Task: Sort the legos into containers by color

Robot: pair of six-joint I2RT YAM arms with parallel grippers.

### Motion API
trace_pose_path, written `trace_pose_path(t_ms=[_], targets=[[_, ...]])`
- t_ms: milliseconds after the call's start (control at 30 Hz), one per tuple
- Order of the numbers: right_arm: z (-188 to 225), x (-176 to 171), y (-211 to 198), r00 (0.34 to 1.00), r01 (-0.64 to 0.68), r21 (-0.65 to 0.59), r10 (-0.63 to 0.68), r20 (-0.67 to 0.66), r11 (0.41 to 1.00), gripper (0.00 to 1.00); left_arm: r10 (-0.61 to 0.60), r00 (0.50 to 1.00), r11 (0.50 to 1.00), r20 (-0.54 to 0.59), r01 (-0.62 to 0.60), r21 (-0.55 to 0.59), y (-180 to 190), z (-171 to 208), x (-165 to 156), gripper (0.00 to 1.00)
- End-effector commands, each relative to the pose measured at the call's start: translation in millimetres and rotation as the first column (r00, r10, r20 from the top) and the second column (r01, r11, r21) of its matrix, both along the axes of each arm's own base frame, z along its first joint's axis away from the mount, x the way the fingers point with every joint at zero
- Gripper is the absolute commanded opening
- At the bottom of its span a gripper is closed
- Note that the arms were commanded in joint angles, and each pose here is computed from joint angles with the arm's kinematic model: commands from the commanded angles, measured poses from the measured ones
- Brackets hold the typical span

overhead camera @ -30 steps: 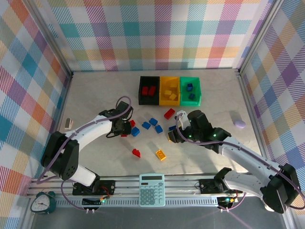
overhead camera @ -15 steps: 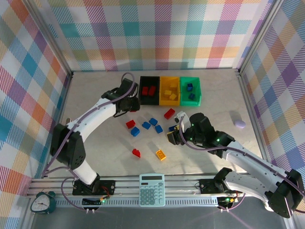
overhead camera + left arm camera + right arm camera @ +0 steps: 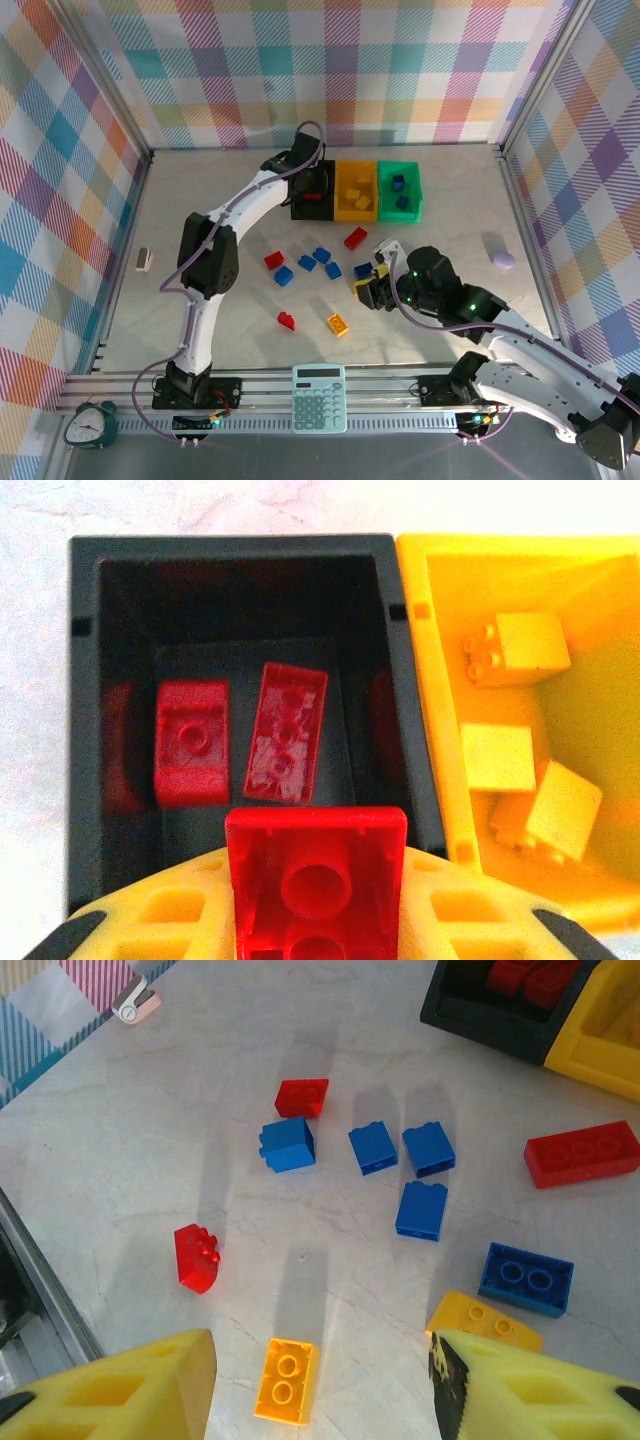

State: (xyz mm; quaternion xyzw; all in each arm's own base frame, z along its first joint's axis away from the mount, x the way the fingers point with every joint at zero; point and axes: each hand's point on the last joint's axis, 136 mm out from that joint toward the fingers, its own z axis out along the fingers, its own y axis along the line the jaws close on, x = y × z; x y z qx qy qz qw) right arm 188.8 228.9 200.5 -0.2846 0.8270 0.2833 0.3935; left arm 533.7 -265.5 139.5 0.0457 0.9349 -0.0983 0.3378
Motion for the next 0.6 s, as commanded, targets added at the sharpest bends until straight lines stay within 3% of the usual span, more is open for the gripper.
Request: trace_pose_path(t_ms=[0,67,167,567], targets=[[-10,-5,-5,0.999,0.023,-0.024,-0.024,-0.032,0.999,0.59,-0.013,1.000,1.000,0.023,0.013,0.015,0,2,17,0.24],[-11,-5,-5,0.999,0.026,-0.029,-0.027,-0.032,0.999,0.59,-0.008,0.999,1.000,0.035,0.008,0.014,-1,0,24,0.33],[-10,-5,-5,0.999,0.030,-0.032,-0.031,-0.027,0.999,0.59,-0.022,0.999,1.000,0.034,0.022,-0.004,-5,-2,28,0.62],[-13,-3,-4,0.999,0.034,-0.046,-0.035,-0.029,0.998,0.59,-0.034,0.997,0.998,0.075,0.038,-0.054,10,33,-11,0.65]])
